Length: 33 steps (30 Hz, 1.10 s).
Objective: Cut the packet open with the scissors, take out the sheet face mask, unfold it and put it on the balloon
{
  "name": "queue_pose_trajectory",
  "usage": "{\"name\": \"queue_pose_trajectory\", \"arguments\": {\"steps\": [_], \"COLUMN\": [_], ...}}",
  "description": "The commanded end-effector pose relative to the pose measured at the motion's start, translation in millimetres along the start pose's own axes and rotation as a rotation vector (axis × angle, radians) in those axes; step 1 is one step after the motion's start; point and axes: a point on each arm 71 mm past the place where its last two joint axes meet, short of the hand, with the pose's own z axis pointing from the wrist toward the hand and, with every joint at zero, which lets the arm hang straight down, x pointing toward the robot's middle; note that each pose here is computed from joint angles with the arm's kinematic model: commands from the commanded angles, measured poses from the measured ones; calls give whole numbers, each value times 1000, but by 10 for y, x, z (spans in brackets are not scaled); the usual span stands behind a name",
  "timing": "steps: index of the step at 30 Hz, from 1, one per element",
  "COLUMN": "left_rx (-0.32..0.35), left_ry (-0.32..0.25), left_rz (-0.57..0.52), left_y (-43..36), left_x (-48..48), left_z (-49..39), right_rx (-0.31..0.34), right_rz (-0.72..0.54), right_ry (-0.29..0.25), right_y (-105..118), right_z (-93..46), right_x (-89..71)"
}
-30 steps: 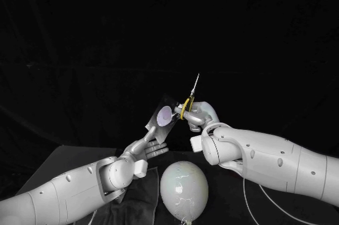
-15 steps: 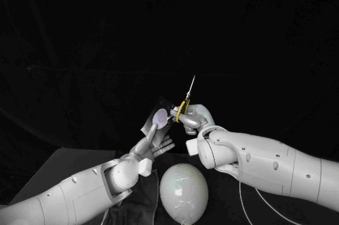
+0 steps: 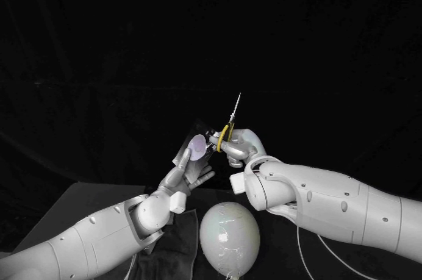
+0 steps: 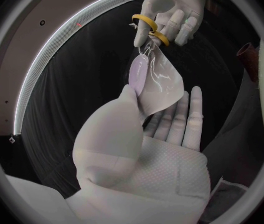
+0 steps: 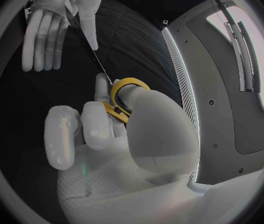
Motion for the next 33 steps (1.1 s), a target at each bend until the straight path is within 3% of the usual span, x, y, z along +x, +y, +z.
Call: {"name": "queue_pose_trajectory", "arguments": {"steps": [1,7,16,33], "left_rx": [23,19,-16,15], "left_ry": [40,52,115,102], "left_rz": [-29,-32,-27,-21], "left_y": [-30,-38,16,-40], "left_x": [21,13,99,63], "left_z": [7,11,20,49], "right_rx": [-25,-24,-7,32], "right_rz": [-3,2,12,19], "right_ry": [17,27,33,76], "right_y": [35,47,36,-26], "right_z": [-11,-22,-21,-127], "right_x": [25,63,82,128]}}
